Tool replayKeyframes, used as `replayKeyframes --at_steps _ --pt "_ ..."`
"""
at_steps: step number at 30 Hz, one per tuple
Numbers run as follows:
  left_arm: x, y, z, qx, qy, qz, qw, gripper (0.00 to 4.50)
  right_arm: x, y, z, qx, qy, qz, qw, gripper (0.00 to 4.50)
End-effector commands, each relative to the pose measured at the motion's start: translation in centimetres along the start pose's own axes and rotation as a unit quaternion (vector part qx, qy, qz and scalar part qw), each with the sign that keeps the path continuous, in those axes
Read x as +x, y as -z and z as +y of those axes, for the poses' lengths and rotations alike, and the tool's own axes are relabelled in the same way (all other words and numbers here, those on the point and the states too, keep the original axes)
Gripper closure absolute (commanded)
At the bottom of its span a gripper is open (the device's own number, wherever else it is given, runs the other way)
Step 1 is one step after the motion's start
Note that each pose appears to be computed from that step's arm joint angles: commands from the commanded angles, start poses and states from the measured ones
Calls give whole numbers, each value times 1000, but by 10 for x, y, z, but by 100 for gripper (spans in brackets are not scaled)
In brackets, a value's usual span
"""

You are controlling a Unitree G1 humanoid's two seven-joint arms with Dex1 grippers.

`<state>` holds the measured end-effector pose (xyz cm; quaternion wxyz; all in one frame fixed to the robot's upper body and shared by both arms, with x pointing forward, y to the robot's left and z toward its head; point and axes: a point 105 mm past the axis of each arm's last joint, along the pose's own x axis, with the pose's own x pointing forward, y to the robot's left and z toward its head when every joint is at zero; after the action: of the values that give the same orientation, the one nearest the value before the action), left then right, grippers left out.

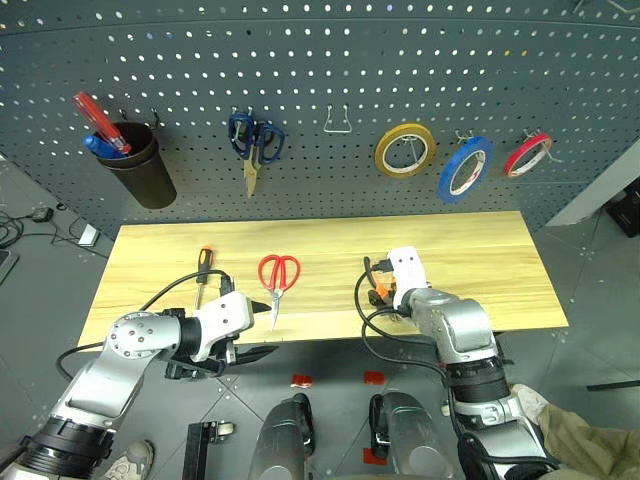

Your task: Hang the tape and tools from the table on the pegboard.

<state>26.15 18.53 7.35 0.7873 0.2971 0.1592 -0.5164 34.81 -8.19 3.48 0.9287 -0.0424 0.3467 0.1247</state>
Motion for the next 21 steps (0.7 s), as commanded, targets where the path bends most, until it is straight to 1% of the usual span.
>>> replayKeyframes --at_steps 1,7,14,20,21 --pt "-5 -10 4 19 -10 -6 1000 68 7 -14 3 0 0 -16 1000 5" --pt "-3 -14 7 21 -13 -9 1000 68 22 -21 3 5 4 -7 1000 5" --pt "1 -18 10 23 -13 -16 1000 68 33 -18 -7 3 16 19 1000 5" --pt "2 -18 12 24 -14 -18 999 68 35 -17 -7 -37 13 24 999 5" --pt "3 -19 12 23 -15 -20 999 68 36 -17 -7 -45 14 22 999 21"
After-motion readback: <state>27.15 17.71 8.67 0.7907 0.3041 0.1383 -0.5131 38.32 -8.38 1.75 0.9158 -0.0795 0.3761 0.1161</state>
